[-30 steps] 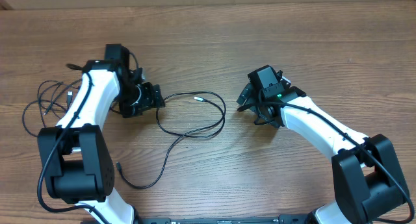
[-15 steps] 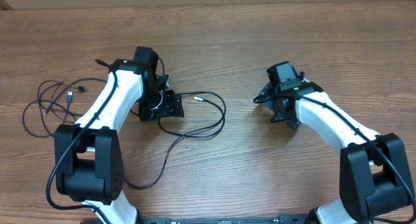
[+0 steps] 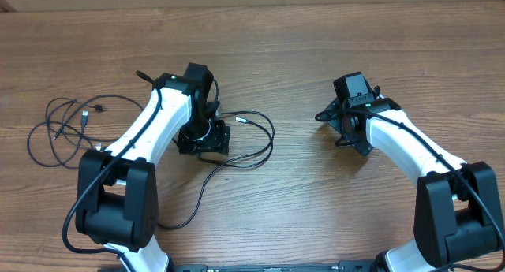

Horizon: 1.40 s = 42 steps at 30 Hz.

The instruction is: Untangle cables

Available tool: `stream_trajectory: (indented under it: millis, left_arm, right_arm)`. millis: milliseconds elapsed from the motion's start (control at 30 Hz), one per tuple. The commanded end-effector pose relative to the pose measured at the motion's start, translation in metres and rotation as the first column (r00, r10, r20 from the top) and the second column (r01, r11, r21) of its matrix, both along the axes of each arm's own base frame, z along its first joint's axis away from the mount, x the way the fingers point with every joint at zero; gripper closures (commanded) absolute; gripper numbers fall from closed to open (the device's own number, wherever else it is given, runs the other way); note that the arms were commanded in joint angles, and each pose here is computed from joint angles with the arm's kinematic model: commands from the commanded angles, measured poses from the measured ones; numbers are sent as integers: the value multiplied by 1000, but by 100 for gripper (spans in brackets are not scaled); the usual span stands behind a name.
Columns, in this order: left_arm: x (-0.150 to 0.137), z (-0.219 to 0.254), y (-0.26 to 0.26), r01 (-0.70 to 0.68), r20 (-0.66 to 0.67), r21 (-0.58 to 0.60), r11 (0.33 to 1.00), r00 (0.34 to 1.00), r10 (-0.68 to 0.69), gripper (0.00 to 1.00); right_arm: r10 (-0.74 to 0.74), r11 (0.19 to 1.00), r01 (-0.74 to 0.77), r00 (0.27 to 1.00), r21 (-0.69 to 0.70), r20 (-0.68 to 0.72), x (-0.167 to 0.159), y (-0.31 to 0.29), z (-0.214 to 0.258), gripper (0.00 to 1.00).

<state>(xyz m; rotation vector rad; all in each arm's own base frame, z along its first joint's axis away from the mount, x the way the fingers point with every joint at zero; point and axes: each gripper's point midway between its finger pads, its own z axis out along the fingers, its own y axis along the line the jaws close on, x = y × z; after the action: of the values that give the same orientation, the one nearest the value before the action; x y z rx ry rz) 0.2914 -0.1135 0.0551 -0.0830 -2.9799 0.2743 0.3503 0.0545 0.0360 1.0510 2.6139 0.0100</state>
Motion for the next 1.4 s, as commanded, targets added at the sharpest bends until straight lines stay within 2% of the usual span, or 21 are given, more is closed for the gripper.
stream_trajectory:
  millis: [0,133,233,367,400,467,600,767,1100,1167,1233,1267,1367]
  left_arm:
    - [-3,1,20,-101,-7,144,985,995,103,32]
    - [-9,-1,22,-188,-28,172,967,980,195,42]
    - [-14,-6,20,-198,-39,170,965,977,208,53]
    - [-18,-16,14,-153,-51,123,981,986,160,81]
    - [-19,-18,13,-122,-52,114,986,990,129,85]
    - [-23,-20,12,-69,-62,91,993,995,75,85]
    - [-33,-24,12,-6,-87,74,997,996,13,70]
    - [-41,-27,11,66,-106,45,997,992,-61,61]
    - [-55,-46,-3,115,-103,22,993,988,-112,60]
    - [-57,-51,-4,122,-98,21,992,988,-119,64]
    - [-59,-54,-3,123,-100,25,992,988,-120,87]
    - [-59,-55,-1,126,-99,34,991,988,-122,96]
    - [-53,-52,6,114,-84,84,990,991,-107,96]
  right_arm:
    - [-3,1000,3,1000,-19,3,0,-4,-1,0]
    - [-3,1000,3,1000,-19,3,0,-4,-1,0]
    - [-3,1000,3,1000,-19,3,0,-4,-1,0]
    - [-3,1000,3,1000,-19,3,0,-4,-1,0]
    - [-3,1000,3,1000,-19,3,0,-4,-1,0]
    - [-3,1000,3,1000,-19,3,0,-4,-1,0]
    - [-3,1000,3,1000,-19,3,0,-4,-1,0]
    - [-3,1000,3,1000,-19,3,0,-4,-1,0]
    - [-3,1000,3,1000,-19,2,0,-4,-1,0]
    - [-3,1000,3,1000,-19,3,0,-4,-1,0]
    - [-3,1000,3,1000,-19,3,0,-4,-1,0]
    - [-3,1000,3,1000,-19,3,0,-4,-1,0]
    - [-3,1000,3,1000,-19,3,0,-4,-1,0]
